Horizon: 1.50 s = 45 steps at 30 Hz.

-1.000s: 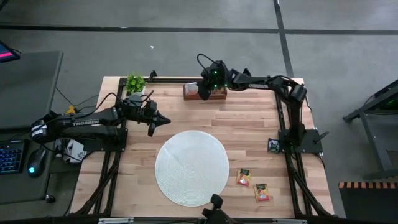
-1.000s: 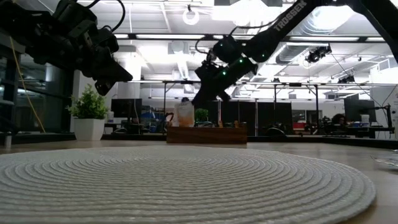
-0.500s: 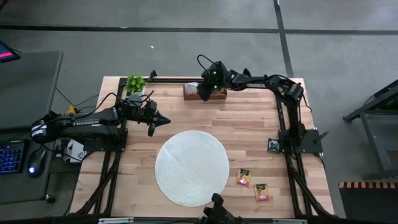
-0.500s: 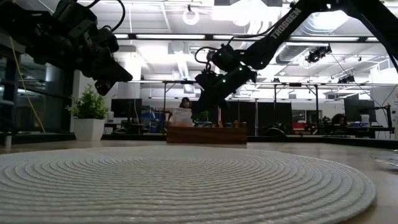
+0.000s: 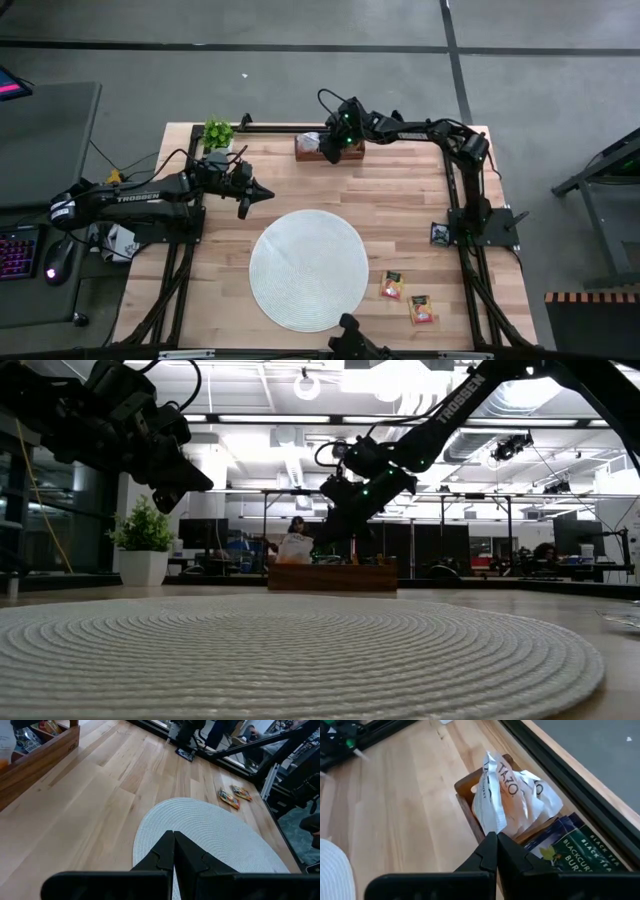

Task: Pick & Place Tea
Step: Put the white tea bag into the left section of the wooden organizer, then put the yellow tea bag into the right section of the wooden organizer

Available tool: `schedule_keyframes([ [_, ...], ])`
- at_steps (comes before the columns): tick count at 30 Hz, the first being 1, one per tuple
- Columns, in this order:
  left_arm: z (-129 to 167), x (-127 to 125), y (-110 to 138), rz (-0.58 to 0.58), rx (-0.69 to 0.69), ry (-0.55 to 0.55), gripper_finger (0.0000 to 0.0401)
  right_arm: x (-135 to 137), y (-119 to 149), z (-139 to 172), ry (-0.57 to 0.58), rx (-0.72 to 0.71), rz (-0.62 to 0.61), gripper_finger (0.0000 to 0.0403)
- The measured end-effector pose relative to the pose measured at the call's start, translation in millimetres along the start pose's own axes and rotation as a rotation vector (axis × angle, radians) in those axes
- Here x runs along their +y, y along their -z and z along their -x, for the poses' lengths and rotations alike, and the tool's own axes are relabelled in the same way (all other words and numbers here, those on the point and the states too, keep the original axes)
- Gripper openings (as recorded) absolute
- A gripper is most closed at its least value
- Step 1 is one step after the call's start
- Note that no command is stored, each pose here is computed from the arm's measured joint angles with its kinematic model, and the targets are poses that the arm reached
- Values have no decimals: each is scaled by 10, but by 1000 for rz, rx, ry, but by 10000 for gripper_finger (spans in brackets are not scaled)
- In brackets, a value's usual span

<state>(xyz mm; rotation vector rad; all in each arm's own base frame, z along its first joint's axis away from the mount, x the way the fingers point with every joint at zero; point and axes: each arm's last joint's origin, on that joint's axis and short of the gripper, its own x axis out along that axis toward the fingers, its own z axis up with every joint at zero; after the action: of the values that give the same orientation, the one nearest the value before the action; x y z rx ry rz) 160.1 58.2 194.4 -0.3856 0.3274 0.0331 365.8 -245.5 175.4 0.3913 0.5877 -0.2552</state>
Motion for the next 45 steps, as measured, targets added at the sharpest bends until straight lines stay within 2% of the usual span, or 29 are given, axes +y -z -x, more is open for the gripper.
schedule_keyframes([
  [17,0,0,0,0,0,0,0,-12,-13,3,31,-13,6,5],
  [29,0,0,0,0,0,0,0,-22,-40,45,70,-20,-2,70],
  [36,0,0,0,0,0,0,0,9,-214,244,75,-95,42,95],
  [39,0,1,0,1,0,0,0,33,-299,291,21,-160,46,79],
  [43,0,0,0,0,0,0,0,78,-307,261,-25,-175,45,13],
  [45,0,0,-1,0,-1,0,0,102,-311,247,-13,-184,43,10],
])
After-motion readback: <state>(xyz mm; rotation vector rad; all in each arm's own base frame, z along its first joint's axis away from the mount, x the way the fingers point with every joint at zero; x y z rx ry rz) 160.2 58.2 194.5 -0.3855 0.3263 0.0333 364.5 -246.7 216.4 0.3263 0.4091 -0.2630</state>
